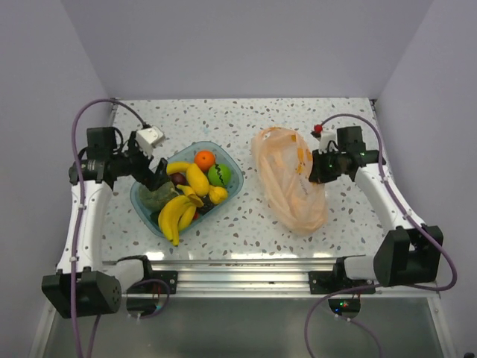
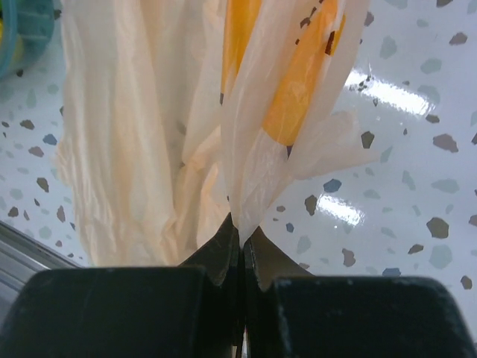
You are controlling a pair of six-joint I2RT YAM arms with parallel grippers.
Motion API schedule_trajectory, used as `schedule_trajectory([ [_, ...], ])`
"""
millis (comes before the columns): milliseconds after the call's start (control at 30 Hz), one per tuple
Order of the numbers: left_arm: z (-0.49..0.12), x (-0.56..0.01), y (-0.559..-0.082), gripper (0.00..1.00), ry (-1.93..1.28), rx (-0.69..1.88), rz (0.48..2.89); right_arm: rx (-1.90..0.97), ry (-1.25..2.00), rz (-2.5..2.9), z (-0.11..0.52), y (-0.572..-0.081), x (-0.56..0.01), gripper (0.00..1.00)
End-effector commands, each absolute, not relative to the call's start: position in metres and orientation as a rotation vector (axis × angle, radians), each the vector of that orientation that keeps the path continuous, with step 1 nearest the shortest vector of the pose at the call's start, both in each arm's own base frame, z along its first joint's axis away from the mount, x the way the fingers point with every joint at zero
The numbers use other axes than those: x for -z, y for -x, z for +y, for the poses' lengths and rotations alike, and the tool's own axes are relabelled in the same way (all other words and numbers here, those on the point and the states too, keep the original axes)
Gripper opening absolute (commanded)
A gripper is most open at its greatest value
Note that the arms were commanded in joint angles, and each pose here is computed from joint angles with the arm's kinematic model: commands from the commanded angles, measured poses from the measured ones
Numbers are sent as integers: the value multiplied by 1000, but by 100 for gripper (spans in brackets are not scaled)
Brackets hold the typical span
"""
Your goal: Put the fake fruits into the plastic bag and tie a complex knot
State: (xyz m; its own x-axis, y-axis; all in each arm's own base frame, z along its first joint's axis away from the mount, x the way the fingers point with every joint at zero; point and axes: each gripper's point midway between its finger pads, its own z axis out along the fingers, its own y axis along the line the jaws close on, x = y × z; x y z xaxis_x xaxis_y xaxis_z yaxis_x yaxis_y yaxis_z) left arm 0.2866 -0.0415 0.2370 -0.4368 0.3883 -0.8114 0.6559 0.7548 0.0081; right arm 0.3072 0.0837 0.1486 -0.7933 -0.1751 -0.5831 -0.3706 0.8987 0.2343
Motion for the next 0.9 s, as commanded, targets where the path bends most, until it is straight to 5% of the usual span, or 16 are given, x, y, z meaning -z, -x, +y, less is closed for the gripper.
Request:
schedule_trajectory([
  [0, -62, -217, -273, 100, -950, 328, 2056, -336, 366, 2508, 72, -298, -142, 0],
  [867, -156, -139, -250, 74, -1839, 283, 1760, -502, 394, 2478, 102, -279, -135, 0],
])
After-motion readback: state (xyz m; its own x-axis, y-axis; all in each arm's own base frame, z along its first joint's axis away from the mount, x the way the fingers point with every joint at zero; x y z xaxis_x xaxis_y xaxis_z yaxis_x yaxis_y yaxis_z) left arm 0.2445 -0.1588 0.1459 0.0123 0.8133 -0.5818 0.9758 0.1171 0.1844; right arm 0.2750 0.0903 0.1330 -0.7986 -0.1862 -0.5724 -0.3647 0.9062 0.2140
